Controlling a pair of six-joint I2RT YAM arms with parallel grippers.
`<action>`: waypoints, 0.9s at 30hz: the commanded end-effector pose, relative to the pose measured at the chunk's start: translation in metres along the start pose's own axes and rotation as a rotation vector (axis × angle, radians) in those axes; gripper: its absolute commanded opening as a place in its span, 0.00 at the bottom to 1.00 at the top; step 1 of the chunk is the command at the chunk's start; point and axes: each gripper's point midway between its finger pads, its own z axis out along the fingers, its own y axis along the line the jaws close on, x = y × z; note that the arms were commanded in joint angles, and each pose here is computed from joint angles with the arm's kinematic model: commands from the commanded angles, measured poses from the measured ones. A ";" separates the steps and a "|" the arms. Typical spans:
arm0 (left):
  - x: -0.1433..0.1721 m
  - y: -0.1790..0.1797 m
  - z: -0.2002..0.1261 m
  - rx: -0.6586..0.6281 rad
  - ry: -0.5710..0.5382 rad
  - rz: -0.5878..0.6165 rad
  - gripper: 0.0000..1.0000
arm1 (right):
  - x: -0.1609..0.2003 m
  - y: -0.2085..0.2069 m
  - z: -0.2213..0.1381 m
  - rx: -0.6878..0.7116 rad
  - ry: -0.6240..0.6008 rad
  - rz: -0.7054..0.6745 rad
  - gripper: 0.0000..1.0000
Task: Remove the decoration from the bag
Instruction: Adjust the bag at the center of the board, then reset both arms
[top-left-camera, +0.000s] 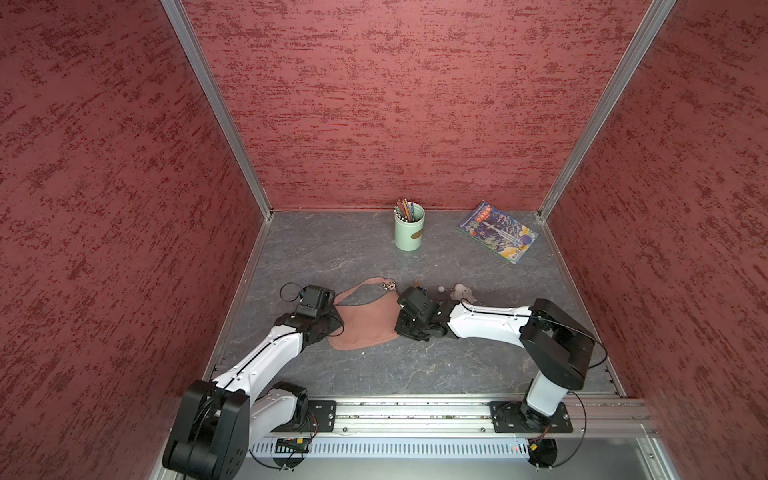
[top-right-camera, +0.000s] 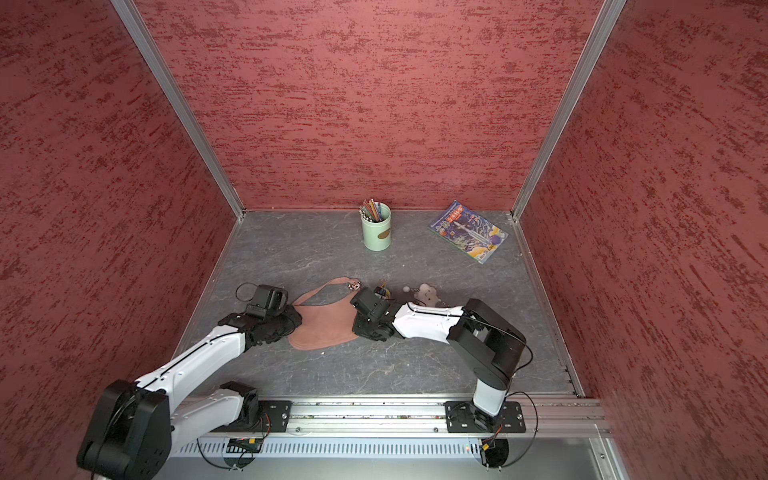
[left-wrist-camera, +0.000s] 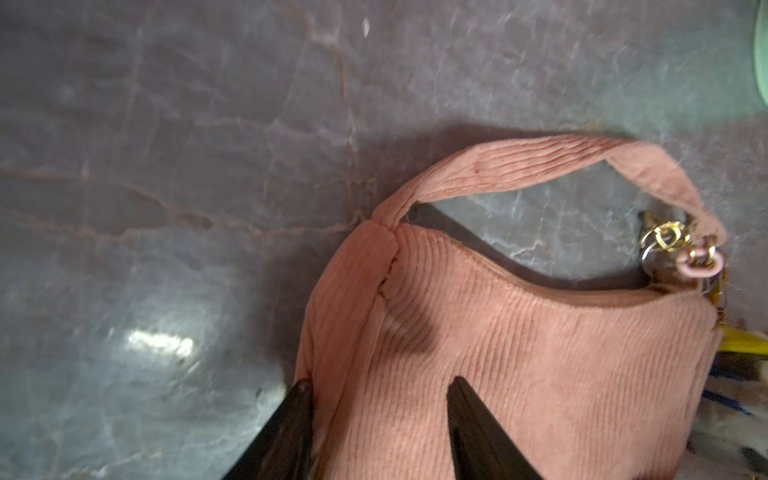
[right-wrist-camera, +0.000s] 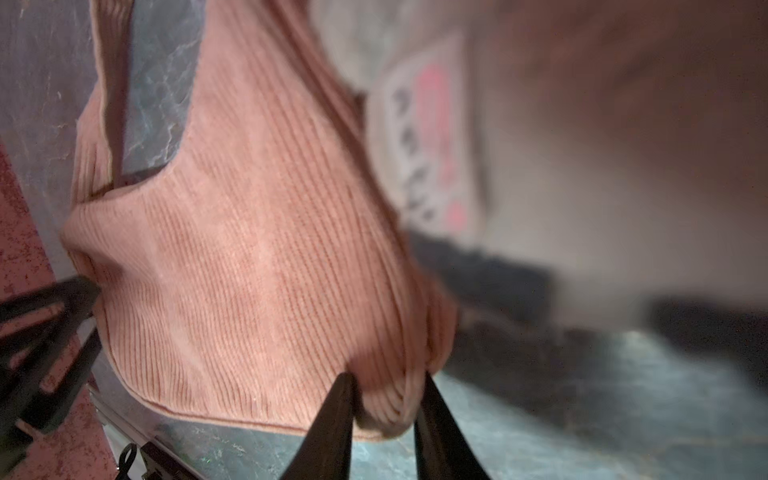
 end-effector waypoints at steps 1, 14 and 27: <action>-0.030 -0.020 -0.016 0.078 -0.073 0.041 0.55 | -0.003 0.007 -0.021 -0.009 -0.026 -0.011 0.46; -0.089 -0.024 -0.093 0.089 -0.416 0.199 0.65 | -0.100 -0.066 -0.156 0.168 -0.467 -0.414 0.82; -0.152 -0.018 -0.065 -0.038 -0.810 0.397 0.85 | -0.217 -0.220 -0.262 0.566 -1.155 -0.281 0.98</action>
